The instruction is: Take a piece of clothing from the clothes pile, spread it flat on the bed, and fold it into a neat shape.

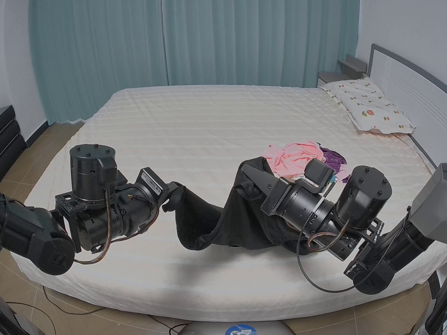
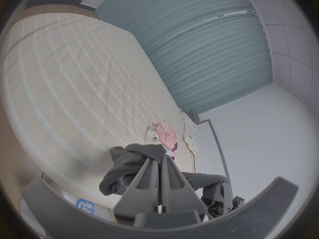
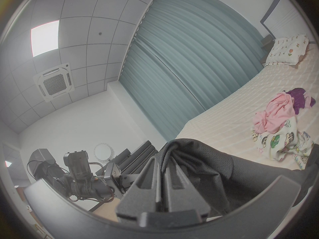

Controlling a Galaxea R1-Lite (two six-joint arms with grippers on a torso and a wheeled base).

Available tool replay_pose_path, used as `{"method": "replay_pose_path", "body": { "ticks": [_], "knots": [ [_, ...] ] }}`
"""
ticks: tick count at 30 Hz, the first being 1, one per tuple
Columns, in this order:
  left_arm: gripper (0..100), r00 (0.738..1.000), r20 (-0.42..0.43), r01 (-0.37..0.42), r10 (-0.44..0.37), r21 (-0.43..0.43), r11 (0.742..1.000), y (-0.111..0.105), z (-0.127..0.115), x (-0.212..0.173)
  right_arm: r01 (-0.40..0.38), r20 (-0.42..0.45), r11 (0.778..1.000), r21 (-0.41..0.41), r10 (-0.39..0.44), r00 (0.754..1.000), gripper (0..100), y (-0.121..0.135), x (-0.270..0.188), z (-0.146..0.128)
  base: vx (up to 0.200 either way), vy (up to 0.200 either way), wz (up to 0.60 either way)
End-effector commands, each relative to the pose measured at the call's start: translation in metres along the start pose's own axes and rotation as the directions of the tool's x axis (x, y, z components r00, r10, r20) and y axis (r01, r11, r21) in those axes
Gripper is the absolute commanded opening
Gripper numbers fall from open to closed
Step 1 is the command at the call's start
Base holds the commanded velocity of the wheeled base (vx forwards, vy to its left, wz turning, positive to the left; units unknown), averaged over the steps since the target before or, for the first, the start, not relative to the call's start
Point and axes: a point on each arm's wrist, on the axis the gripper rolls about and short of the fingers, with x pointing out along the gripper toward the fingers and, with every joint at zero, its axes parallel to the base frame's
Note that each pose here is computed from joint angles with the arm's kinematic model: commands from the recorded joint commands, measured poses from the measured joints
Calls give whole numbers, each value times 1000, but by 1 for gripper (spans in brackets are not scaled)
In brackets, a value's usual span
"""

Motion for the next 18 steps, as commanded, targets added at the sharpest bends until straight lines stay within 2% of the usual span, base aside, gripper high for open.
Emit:
{"method": "replay_pose_path", "body": {
  "ticks": [1,18],
  "knots": [
    [0,1000,11,14,-14,-1,1000,-3,3,-4,5,-8,1000,0,-5,1000,0,-2,1,-3,0,200,0],
    [0,1000,9,2,-2,-2,1000,0,3,-4,3,-7,1000,0,-3,1000,0,-1,3,-4,0,200,0]
  ]
}}
